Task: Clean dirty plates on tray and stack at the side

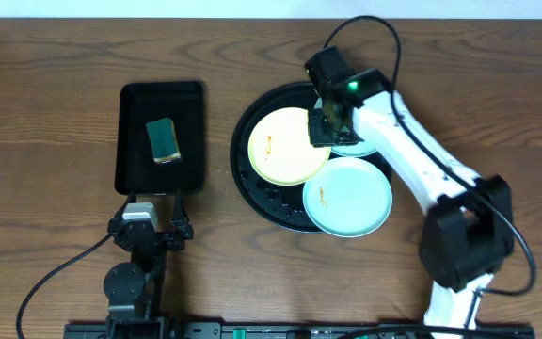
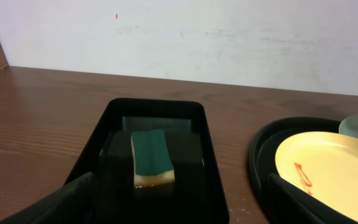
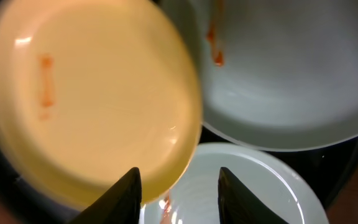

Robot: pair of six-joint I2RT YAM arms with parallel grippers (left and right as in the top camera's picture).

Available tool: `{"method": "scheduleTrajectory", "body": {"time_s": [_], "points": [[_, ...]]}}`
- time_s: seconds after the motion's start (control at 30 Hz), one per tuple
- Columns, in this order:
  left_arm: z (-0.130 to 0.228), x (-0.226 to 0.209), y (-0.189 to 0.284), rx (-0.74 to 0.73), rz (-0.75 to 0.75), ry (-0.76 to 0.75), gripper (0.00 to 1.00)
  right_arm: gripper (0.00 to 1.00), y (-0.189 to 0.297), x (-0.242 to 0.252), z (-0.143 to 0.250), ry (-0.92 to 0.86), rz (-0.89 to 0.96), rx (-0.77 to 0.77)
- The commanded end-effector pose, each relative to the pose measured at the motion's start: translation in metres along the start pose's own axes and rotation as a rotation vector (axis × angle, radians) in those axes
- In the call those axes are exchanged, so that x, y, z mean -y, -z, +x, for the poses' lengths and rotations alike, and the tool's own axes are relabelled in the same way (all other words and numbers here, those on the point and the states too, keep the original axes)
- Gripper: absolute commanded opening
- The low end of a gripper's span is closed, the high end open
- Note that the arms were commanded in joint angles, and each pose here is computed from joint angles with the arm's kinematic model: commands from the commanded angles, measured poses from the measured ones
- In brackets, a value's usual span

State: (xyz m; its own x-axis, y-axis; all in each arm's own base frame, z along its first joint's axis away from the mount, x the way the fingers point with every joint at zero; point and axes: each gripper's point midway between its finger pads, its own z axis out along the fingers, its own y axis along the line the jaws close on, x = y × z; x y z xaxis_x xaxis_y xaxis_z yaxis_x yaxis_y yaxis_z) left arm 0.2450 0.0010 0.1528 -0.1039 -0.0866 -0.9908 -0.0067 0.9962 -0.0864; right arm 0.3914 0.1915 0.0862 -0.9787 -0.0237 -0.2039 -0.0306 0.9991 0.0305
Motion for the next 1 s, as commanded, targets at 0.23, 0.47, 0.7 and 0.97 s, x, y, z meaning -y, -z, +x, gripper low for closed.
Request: {"method": "scheduleTrajectory", "body": {"time_s": [0.23,0.47,0.7,0.97], "points": [[0.015,0.002,-0.001,-0.045,0.016,-0.012,0.84,0.24,-0.053,0.015,0.003,-0.064,0.067,-0.072],[0.015,0.002,-0.001,-0.045,0.015,-0.012,0.84,0.22,-0.053,0.012,-0.001,-0.064,0.058,-0.054],[0.015,0.002,-0.001,-0.045,0.015,-0.012,0.84,0.14,-0.053,0.010,0.000,-0.061,0.056,-0.052],[0.015,0.002,-0.001,-0.045,0.015,-0.012,0.84,0.09,-0.053,0.006,0.003,-0.049,0.058,-0.059]]}}
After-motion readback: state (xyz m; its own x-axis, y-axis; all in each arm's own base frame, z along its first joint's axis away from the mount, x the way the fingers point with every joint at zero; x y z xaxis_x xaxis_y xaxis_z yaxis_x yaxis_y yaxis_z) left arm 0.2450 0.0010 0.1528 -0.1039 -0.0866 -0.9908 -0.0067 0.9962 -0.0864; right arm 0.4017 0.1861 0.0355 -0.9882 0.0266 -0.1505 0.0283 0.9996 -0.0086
